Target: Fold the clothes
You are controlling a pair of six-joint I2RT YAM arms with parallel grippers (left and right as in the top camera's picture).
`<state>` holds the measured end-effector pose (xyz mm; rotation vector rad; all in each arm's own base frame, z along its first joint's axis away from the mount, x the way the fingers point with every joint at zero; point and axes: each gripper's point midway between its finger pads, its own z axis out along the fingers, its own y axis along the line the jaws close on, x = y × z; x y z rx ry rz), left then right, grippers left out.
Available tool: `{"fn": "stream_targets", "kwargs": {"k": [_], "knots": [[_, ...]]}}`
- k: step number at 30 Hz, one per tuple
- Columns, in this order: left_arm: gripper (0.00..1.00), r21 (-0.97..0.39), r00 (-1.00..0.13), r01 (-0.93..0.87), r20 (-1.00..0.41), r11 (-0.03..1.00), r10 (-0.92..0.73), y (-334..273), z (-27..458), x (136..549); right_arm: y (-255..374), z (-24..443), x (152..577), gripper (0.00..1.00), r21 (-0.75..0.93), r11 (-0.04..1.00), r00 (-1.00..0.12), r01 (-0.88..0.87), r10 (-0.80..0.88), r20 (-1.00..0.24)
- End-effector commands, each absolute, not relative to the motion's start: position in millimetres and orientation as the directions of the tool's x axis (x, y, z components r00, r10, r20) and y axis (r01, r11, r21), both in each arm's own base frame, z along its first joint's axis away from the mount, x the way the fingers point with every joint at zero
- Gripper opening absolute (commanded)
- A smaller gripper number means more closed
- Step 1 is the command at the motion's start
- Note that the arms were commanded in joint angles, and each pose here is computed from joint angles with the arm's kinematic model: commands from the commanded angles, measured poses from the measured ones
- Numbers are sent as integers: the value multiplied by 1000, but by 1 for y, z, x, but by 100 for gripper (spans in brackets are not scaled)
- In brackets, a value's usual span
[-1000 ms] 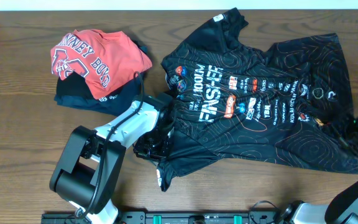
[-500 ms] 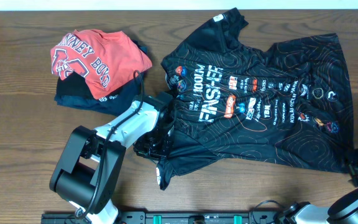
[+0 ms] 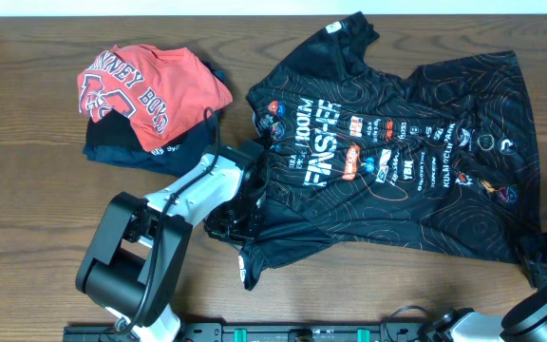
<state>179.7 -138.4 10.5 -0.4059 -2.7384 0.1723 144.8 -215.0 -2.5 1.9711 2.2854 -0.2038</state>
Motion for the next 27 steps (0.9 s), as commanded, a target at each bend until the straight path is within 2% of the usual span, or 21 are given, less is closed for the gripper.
{"fn": "stream_targets", "kwargs": {"k": [1,3,6,8,12,16,21,27], "knots": [[6,-157,-892,247,349,956,288,-136,8,180,-217,-3,144,35,-21,122,-124,992,975,-183],[6,-158,-894,247,344,956,288,-136,8,181,-217,-3,145,34,-18,123,-124,992,976,-181],[6,-159,-894,248,342,956,289,-137,8,181,-219,-4,146,40,-12,123,-123,992,974,-192],[7,-159,-894,248,342,956,289,-137,8,181,-221,-5,148,39,-2,123,-121,992,971,-206],[6,-159,-894,247,344,956,288,-136,8,181,-225,-5,153,27,20,124,-117,992,966,-229],[6,-156,-891,246,353,957,287,-135,9,179,-230,-1,157,1,30,125,-114,992,963,-244],[6,-142,-870,237,409,961,275,-129,15,166,-234,21,159,1,16,124,-117,992,967,-227],[6,-113,-843,209,483,971,237,-119,31,147,-246,56,152,1,-28,106,-109,994,951,-289]]}}
